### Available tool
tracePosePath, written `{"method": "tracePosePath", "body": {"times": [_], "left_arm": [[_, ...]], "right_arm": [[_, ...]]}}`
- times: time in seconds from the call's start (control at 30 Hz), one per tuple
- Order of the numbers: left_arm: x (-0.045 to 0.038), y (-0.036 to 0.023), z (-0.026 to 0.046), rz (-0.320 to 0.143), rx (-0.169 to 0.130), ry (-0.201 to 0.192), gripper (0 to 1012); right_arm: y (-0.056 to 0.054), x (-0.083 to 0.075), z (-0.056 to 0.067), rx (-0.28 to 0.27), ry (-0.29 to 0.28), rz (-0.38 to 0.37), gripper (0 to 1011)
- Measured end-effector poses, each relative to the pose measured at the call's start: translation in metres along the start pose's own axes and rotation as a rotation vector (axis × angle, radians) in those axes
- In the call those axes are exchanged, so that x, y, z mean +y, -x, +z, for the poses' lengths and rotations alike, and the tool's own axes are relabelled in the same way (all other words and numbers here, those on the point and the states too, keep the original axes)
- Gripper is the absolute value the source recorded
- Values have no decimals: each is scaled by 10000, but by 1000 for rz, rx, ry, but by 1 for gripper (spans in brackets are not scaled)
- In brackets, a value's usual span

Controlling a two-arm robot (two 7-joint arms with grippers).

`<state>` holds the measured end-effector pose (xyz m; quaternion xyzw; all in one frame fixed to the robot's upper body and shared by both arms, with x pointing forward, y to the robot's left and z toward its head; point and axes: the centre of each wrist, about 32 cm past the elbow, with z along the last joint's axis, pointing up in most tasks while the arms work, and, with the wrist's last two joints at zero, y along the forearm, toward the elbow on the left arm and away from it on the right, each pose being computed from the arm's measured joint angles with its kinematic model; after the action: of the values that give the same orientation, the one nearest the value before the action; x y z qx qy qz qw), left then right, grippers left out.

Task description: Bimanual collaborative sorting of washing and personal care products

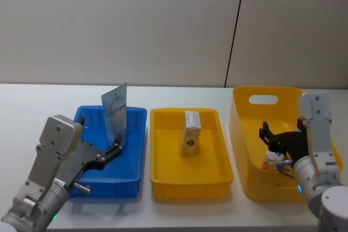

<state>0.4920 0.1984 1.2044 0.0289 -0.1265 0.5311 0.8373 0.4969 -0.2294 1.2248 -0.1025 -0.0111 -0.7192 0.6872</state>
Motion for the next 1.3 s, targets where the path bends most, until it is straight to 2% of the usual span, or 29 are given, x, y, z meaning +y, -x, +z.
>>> {"method": "tracePosePath", "body": {"times": [0.23,0.57,0.87,1.13,1.3], "left_arm": [[0,0,0,0,0,0,1001],[0,0,0,0,0,0,1001],[0,0,0,0,0,0,1002],[0,0,0,0,0,0,1001],[0,0,0,0,0,0,1001]], "right_arm": [[-2,-7,-2,5,-7,4,1003],[-57,-70,66,87,-95,50,1003],[-138,-160,187,203,-221,121,1003],[-138,-168,180,204,-226,129,1003],[-125,-186,133,191,-230,153,1003]]}}
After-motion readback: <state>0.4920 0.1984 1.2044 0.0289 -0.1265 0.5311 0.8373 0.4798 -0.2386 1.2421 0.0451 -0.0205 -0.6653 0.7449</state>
